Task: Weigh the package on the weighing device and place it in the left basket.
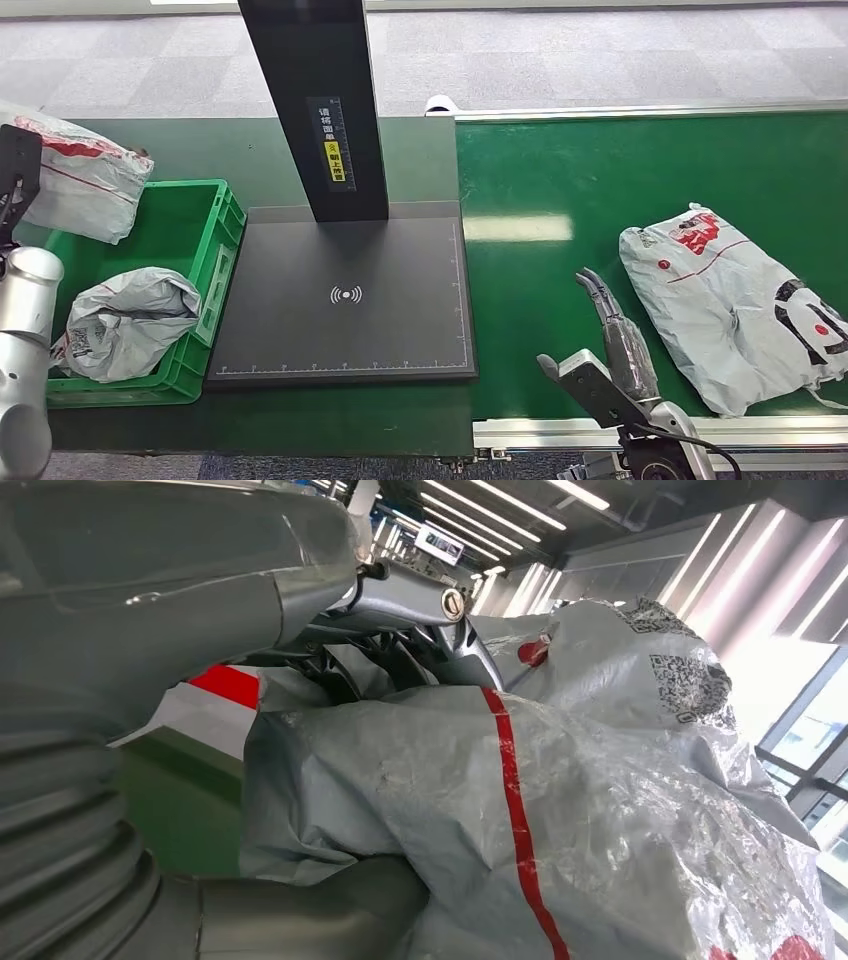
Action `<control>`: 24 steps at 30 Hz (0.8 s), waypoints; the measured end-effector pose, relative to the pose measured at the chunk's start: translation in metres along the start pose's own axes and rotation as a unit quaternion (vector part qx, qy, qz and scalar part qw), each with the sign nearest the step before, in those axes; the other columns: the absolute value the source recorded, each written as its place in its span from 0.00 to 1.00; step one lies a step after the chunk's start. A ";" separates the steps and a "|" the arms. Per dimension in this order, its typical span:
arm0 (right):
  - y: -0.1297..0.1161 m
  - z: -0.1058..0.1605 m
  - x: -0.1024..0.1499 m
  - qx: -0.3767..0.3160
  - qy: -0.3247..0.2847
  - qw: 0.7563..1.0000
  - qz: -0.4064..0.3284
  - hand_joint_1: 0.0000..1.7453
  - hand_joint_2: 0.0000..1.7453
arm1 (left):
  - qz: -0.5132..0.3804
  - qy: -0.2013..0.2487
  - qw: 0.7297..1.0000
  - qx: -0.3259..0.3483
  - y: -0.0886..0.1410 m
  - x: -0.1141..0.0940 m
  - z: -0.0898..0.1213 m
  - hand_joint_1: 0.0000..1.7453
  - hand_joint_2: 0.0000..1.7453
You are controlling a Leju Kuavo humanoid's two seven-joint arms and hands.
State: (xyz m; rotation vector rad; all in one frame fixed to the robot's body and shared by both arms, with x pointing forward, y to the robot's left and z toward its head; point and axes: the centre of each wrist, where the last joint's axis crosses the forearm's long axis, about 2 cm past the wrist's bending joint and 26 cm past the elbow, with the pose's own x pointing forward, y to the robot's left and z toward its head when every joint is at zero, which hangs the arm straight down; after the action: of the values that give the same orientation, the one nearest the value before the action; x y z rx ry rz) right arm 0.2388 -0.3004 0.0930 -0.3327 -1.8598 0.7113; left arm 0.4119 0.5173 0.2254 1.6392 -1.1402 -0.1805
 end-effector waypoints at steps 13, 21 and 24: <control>0.000 0.002 0.001 -0.003 0.002 1.000 0.001 0.00 1.00 | -0.072 -0.044 0.995 -0.051 -0.012 0.013 0.010 1.00 1.00; -0.001 0.002 0.001 -0.007 0.003 1.000 0.002 0.00 1.00 | -0.107 -0.131 0.984 -0.047 -0.024 0.042 0.036 1.00 1.00; -0.002 0.003 0.001 -0.009 0.005 1.000 0.003 0.00 1.00 | -0.112 -0.151 0.981 -0.045 -0.025 0.048 0.043 1.00 1.00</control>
State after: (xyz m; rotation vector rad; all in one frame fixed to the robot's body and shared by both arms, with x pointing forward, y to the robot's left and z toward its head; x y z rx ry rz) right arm 0.2364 -0.3023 0.0938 -0.3518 -1.8577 0.6969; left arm 0.4251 0.4524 0.2074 1.6951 -1.1505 -0.6344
